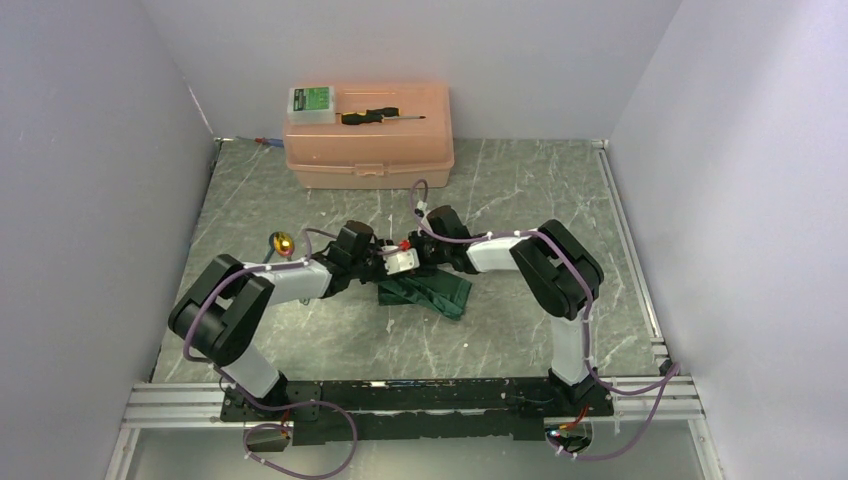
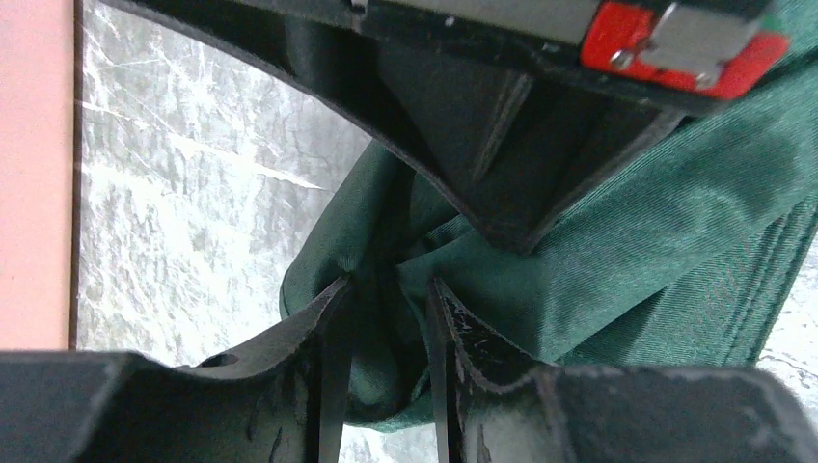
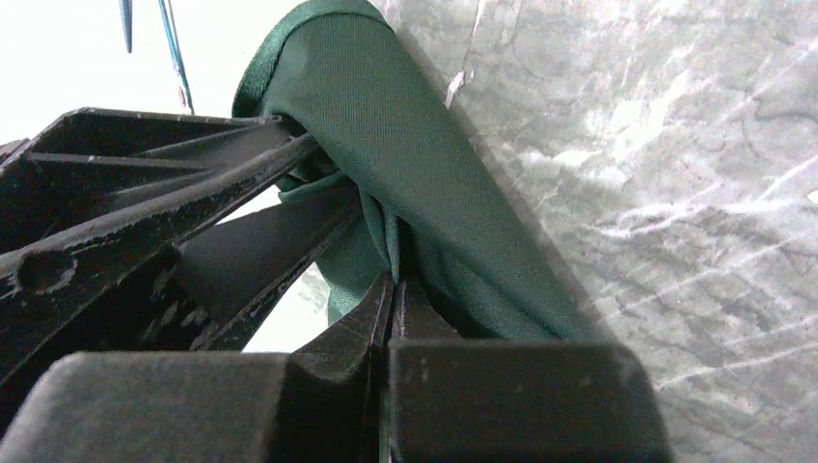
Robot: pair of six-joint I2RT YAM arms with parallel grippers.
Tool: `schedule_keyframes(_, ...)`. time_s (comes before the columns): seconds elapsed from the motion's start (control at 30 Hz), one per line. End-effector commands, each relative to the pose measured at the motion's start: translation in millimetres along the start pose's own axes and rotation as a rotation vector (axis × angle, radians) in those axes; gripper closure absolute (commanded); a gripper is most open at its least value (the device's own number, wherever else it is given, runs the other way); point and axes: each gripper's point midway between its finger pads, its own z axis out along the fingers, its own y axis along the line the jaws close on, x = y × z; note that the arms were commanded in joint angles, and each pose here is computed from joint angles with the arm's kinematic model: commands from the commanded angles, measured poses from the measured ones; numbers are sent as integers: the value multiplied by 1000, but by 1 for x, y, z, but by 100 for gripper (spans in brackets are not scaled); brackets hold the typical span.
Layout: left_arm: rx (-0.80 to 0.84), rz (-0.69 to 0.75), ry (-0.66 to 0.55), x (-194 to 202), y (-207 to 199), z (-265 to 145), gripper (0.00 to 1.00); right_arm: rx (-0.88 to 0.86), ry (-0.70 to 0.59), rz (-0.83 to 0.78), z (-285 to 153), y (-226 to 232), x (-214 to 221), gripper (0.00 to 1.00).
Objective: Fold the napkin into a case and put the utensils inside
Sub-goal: Smooth out the smaller rectangle-folded napkin at the center of the board.
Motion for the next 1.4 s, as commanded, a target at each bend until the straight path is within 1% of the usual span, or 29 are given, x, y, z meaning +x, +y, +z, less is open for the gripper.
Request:
schedule_keyframes(0.0,-40,51,-34,-9,16,6,62,98,121,20,-9,-33,44,100)
schedule_keyframes(0.13,-44,59,-35,-8,17,10,60,42,125,-7,-10,-22,44,100)
schedule_keyframes(0.27,-47,64,-27,-7,19,12,47,15,143,-14,-8,-19,48,100)
schedule_keyframes(0.33,-65,72,-27,-8,25,13,43,8,147,-16,-7,-17,50,100)
schedule_keyframes(0.4,-82,77,-30,-9,30,14,43,5,150,-15,-7,-17,50,100)
schedule_keyframes(0.57,-95,83,-36,-11,36,15,50,3,160,-10,-6,-19,53,100)
schedule_keyframes(0.6,-85,84,-32,-11,35,15,54,5,157,-6,-6,-20,52,100)
schedule_keyframes(0.63,-70,83,-32,-12,33,14,59,4,154,0,-6,-19,51,100)
schedule_keyframes(0.73,-21,80,-31,-9,22,13,83,-4,131,10,-9,-18,40,100)
schedule_keyframes(0.8,-7,78,-31,-8,18,13,95,-6,120,13,-10,-17,33,100)
schedule_keyframes(0.87,2,78,-38,-9,16,13,97,-5,118,18,-11,-15,29,100)
schedule_keyframes(1.1,1,55,-68,-21,14,13,97,3,96,43,-10,-13,13,100)
schedule_keyframes(1.33,-29,17,-69,-34,24,4,97,23,76,46,-12,-8,1,100)
schedule_keyframes(1.37,-30,4,-66,-35,25,2,96,24,73,47,-12,-8,0,100)
